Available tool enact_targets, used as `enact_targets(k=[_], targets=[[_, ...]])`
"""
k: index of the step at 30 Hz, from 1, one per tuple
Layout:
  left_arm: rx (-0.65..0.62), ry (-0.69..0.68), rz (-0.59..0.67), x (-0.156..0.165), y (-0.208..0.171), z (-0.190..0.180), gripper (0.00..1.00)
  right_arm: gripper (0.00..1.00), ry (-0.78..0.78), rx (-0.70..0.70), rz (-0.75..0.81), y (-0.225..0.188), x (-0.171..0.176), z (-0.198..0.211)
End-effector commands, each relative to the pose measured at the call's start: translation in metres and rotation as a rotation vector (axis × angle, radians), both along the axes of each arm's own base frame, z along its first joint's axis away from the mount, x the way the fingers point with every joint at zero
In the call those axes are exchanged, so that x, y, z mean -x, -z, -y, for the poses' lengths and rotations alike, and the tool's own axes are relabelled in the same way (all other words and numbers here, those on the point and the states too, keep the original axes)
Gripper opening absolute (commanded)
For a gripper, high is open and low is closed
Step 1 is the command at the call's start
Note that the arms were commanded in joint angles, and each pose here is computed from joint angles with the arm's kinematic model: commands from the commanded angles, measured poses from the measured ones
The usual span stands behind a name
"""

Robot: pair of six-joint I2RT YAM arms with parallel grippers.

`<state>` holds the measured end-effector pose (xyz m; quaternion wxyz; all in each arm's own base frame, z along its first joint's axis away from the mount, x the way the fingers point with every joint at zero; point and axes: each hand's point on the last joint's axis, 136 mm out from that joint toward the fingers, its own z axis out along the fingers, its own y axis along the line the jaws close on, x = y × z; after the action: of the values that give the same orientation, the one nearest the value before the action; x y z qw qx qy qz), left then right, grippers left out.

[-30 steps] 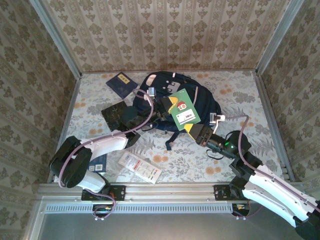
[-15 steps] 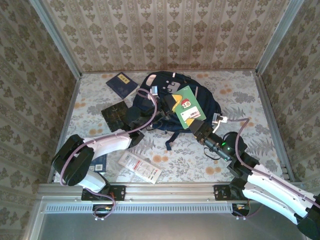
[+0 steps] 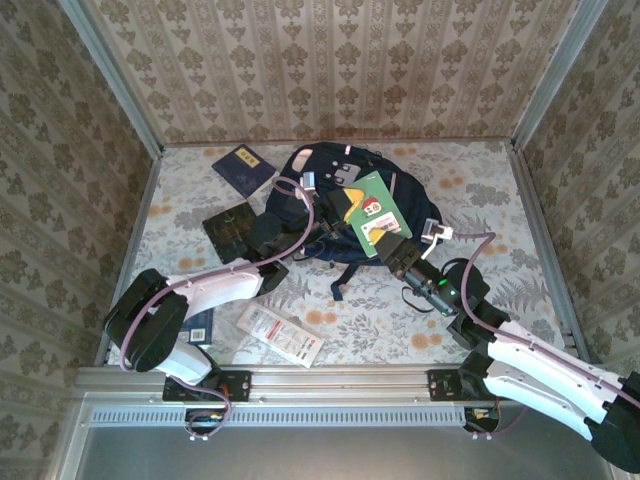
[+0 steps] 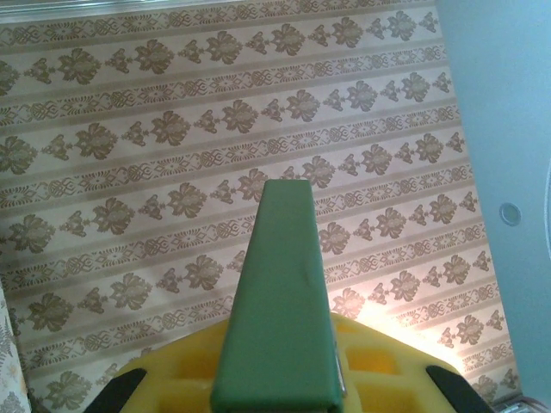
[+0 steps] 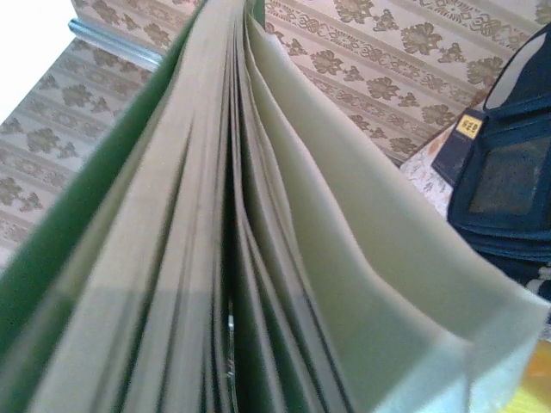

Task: Pack the student bag
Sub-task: Pass the book.

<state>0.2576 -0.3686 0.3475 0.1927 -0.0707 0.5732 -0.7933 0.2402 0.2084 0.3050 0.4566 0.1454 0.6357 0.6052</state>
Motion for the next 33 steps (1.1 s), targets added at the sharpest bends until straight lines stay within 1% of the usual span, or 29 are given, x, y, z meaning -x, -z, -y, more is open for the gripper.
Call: enact_targets(k=[1,3,6,9,10,11,12,13,14,15,17,19,21,24,26,28,31,33], targets=[[0.059,-0.005,0.051,0.003,-0.019,-0.003,0.00,0.73,0.036,-0.067,0.082,-0.035,0.005,0.012],[0.050,-0.006,0.051,0.004,-0.016,-0.002,0.00,0.64,0.042,-0.066,0.077,-0.034,0.006,0.014],[0.032,-0.014,0.053,0.003,-0.011,-0.001,0.00,0.41,0.047,-0.062,0.059,-0.030,0.007,0.016],[0.006,-0.021,0.044,0.002,-0.002,0.000,0.00,0.26,0.090,-0.032,0.019,-0.020,0.004,0.023],[-0.006,-0.018,0.045,0.003,0.001,0.002,0.03,0.19,0.109,-0.019,0.010,-0.016,0.003,0.027],[-0.023,-0.012,0.045,0.003,0.004,0.004,0.10,0.13,0.127,-0.004,0.003,-0.013,0.003,0.031],[-0.038,-0.008,0.049,0.003,0.005,0.005,0.20,0.07,0.145,0.010,-0.011,-0.008,0.003,0.035],[-0.065,-0.004,0.055,0.004,0.010,0.006,0.33,0.02,0.165,0.024,-0.023,-0.004,0.003,0.039],[-0.105,0.003,0.054,0.004,0.017,0.008,0.44,0.00,0.188,0.045,-0.032,-0.001,0.004,0.045],[-0.147,0.005,0.058,0.004,0.023,0.008,0.52,0.00,0.211,0.068,-0.044,0.003,0.004,0.051],[-0.272,-0.012,0.094,0.001,0.038,0.006,0.63,0.00,0.270,0.136,-0.079,0.012,0.007,0.066],[-0.404,-0.049,0.128,-0.007,0.052,-0.001,0.68,0.00,0.317,0.190,-0.098,0.018,0.010,0.080],[-0.566,-0.047,0.175,-0.016,0.066,-0.005,0.69,0.00,0.346,0.233,-0.095,0.020,0.013,0.091],[-0.764,-0.008,0.243,-0.029,0.081,-0.002,0.68,0.00,0.389,0.294,-0.120,0.028,0.016,0.106],[-0.836,0.010,0.282,-0.040,0.082,0.004,0.69,0.00,0.418,0.327,-0.146,0.036,0.017,0.115],[-0.922,0.028,0.262,-0.056,0.096,0.009,0.68,0.00,0.449,0.364,-0.186,0.046,0.018,0.125],[-1.013,0.081,0.282,-0.078,0.114,0.027,0.69,0.00,0.490,0.423,-0.232,0.058,0.022,0.139],[-1.075,0.133,0.284,-0.092,0.136,0.040,0.68,0.00,0.510,0.466,-0.254,0.064,0.026,0.147]])
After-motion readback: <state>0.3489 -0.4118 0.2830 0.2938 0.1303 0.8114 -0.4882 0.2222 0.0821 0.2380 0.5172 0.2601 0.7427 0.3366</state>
